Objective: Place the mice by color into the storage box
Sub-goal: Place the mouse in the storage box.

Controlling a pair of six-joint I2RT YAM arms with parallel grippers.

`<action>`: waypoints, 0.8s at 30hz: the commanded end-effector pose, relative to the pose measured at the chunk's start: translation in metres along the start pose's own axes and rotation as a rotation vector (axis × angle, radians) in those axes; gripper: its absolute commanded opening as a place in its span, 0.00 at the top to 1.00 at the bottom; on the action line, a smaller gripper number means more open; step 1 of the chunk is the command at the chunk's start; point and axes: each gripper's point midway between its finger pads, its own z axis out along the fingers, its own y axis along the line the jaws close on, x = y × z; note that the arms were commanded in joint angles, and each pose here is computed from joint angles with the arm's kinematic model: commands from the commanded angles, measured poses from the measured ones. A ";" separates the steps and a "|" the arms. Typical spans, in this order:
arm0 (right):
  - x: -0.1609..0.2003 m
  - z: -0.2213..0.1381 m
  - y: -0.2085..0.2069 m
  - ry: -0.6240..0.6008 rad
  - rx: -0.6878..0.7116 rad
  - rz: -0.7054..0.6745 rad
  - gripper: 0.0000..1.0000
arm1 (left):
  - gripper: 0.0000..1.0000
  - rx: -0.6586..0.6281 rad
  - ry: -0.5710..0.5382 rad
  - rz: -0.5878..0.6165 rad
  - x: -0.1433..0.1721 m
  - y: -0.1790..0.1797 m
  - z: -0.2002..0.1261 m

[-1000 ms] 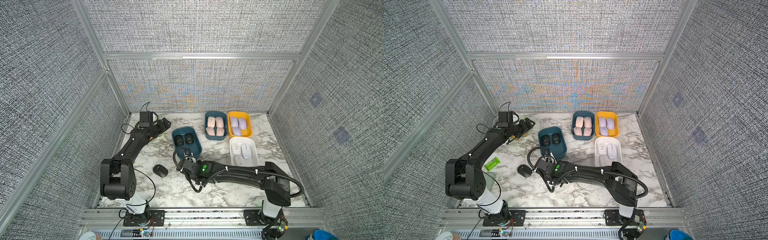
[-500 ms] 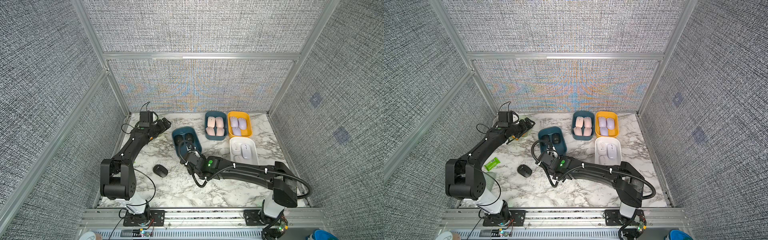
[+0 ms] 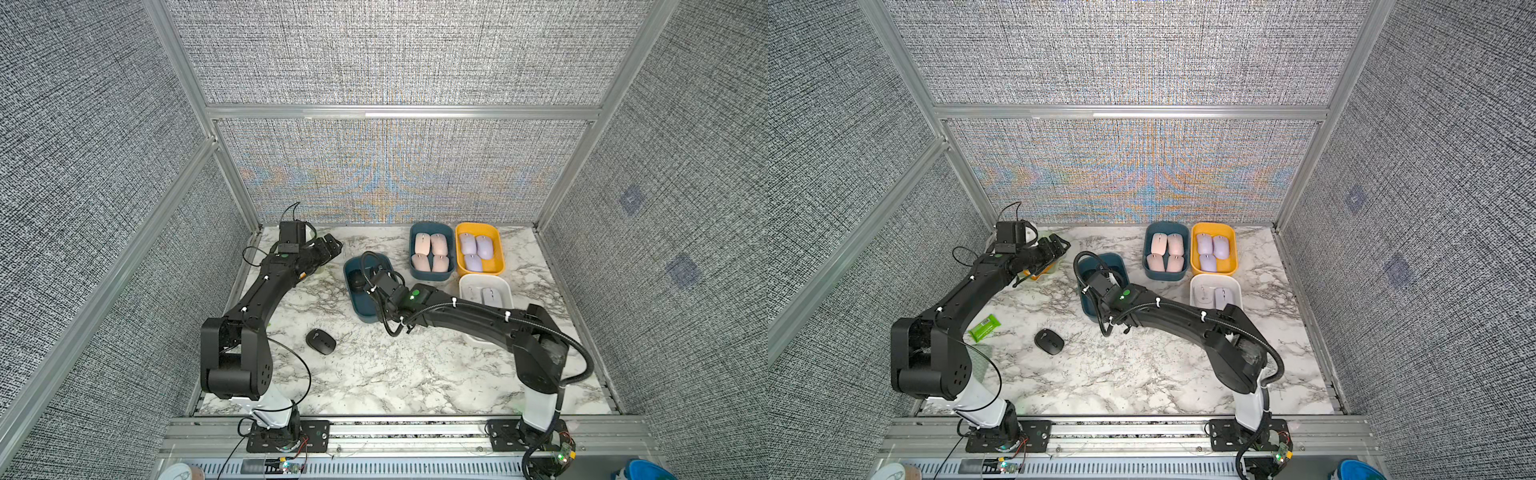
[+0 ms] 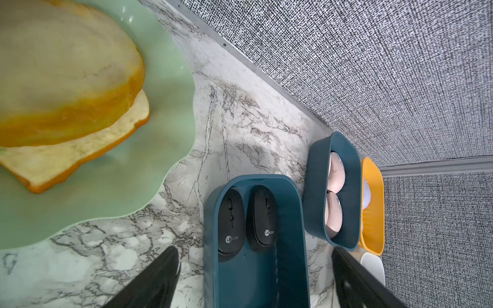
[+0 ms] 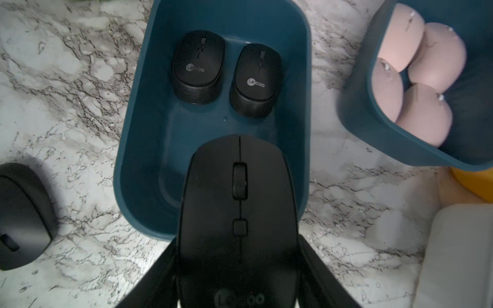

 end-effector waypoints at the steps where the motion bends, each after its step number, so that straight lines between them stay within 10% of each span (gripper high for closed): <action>1: -0.005 0.013 0.018 0.021 -0.067 -0.029 0.39 | 0.09 -0.037 -0.030 0.020 -0.006 0.005 -0.003; 24: 0.010 0.079 0.045 0.191 -0.127 0.091 0.35 | 0.09 -0.035 -0.035 0.009 -0.010 0.007 -0.005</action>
